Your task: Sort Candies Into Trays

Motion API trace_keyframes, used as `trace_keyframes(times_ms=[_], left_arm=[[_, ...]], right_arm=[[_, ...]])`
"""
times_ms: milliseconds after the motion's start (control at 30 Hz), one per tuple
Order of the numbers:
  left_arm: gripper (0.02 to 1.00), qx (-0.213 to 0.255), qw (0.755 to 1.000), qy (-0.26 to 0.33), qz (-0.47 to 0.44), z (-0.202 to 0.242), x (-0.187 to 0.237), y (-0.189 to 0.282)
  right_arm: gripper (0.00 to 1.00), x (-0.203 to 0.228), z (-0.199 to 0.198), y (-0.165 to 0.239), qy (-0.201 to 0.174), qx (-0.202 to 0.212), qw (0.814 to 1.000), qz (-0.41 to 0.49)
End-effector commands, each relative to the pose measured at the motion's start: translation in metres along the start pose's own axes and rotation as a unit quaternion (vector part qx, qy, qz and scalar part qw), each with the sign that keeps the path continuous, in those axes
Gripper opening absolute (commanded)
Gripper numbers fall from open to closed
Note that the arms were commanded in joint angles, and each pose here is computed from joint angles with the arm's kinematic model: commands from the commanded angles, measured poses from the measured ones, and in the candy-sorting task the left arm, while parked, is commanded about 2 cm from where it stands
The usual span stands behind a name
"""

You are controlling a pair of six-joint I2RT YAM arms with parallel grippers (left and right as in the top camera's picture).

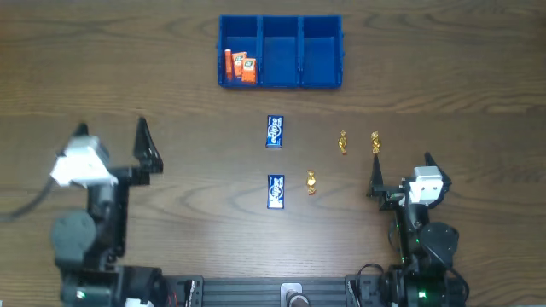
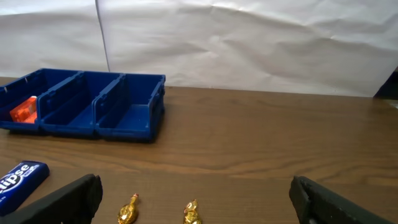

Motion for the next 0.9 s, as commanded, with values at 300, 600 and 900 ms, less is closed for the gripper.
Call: trace_keyframes(times_ms=[300,600,900], left_arm=[[0.998,0.008,0.998,-0.045,0.034,0.017,0.123,0.015],[0.998,0.004,0.993,-0.048,0.109,0.019,0.144,0.017],[0.998,0.004,0.993,-0.048,0.109,0.019,0.144,0.017]], right_arm=[[1.000,0.000,-0.001,0.000,0.008,0.001,1.000,0.000],[1.000,0.000,-0.001,0.000,0.008,0.001,1.000,0.000],[1.000,0.000,-0.001,0.000,0.008,0.001,1.000,0.000]])
Point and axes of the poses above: each gripper's point midway between its finger pads, its own y axis back along the fingers, its own z axis along the line the jaws close on, x = y × z, the point moved 10 cm from there along y, back along the fingers
